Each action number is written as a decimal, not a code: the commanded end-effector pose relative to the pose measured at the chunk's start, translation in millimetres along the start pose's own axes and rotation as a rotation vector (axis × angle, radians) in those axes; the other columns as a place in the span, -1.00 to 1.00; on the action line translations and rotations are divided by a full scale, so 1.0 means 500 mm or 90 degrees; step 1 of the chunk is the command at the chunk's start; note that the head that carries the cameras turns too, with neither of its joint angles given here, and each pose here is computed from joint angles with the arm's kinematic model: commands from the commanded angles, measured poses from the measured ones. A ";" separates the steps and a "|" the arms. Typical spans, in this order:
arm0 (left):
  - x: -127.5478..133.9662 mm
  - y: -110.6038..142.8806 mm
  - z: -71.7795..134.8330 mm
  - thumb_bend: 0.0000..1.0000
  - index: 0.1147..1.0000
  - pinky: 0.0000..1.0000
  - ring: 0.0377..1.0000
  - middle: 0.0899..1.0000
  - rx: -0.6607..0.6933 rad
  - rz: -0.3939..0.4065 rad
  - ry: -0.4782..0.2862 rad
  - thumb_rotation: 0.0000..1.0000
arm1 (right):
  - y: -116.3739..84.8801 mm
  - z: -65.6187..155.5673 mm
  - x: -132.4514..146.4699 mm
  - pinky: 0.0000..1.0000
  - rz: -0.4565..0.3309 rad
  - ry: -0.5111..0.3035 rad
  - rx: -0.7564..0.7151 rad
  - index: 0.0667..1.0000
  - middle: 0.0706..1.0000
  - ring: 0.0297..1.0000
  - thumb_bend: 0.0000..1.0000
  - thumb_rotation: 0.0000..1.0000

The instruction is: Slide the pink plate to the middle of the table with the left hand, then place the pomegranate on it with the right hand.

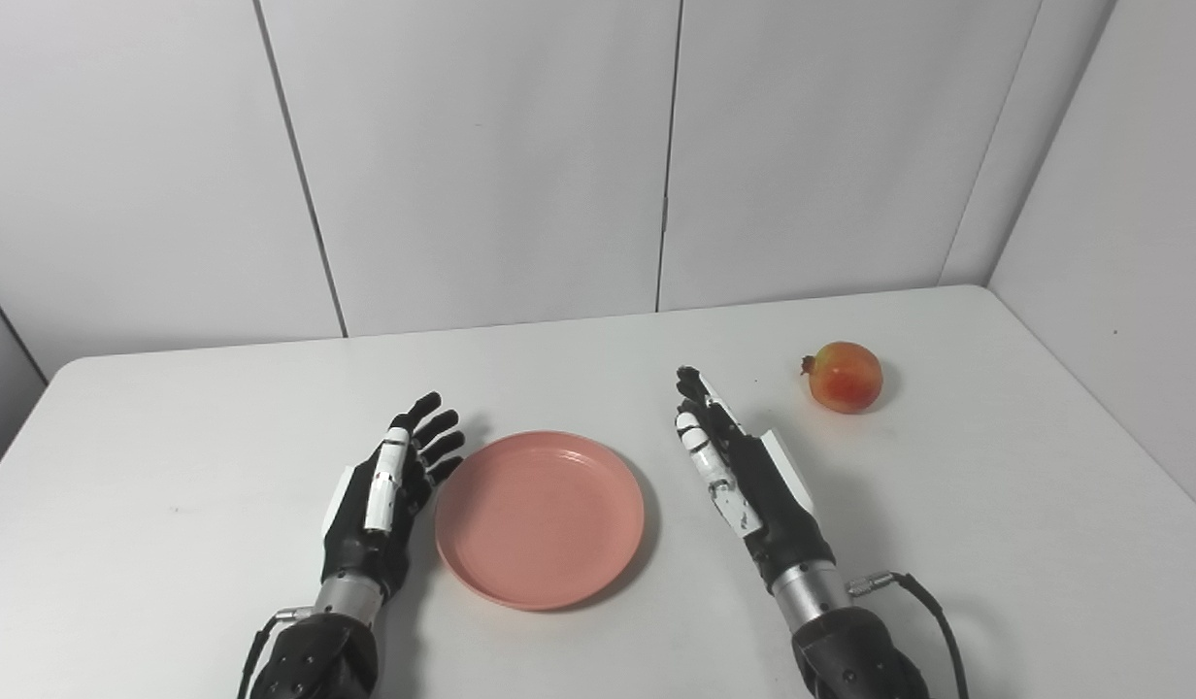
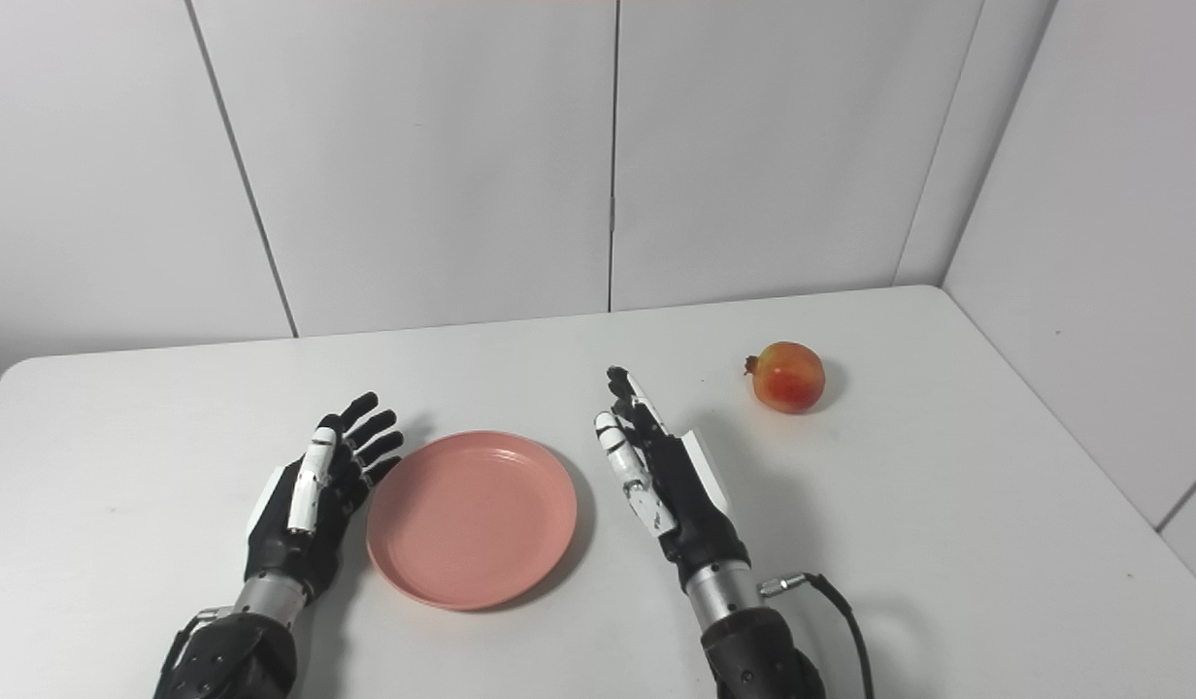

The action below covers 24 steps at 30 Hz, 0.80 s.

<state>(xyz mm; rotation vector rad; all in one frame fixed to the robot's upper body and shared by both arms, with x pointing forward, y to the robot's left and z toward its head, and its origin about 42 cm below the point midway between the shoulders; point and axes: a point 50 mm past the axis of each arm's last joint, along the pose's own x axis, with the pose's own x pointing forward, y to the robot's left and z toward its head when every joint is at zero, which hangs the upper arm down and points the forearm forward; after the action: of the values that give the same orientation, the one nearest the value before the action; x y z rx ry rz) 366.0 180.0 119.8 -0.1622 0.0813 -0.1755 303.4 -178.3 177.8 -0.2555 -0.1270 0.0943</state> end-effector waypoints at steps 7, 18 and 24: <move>-0.005 0.013 -0.012 -0.22 0.66 0.64 0.67 0.69 -0.021 -0.006 0.005 1.00 | -0.069 0.074 0.019 0.68 -0.075 -0.127 -0.145 0.76 0.76 0.74 -0.06 1.00; 0.003 0.030 -0.026 -0.21 0.66 0.68 0.68 0.69 -0.060 -0.021 0.008 1.00 | -0.144 0.107 0.029 0.50 -0.146 -0.199 -0.313 0.63 0.67 0.64 0.08 0.51; 0.004 0.036 -0.033 -0.19 0.66 0.68 0.69 0.70 -0.065 -0.025 0.009 1.00 | -0.197 0.123 0.041 0.55 -0.190 -0.201 -0.389 0.67 0.70 0.68 0.25 0.33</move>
<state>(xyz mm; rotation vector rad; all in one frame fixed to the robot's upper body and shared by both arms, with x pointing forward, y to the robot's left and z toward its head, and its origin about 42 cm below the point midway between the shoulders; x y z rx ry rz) 371.4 191.6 111.7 -0.2583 0.0492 -0.2151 318.3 -254.5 240.3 -0.8086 -0.4022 -0.1722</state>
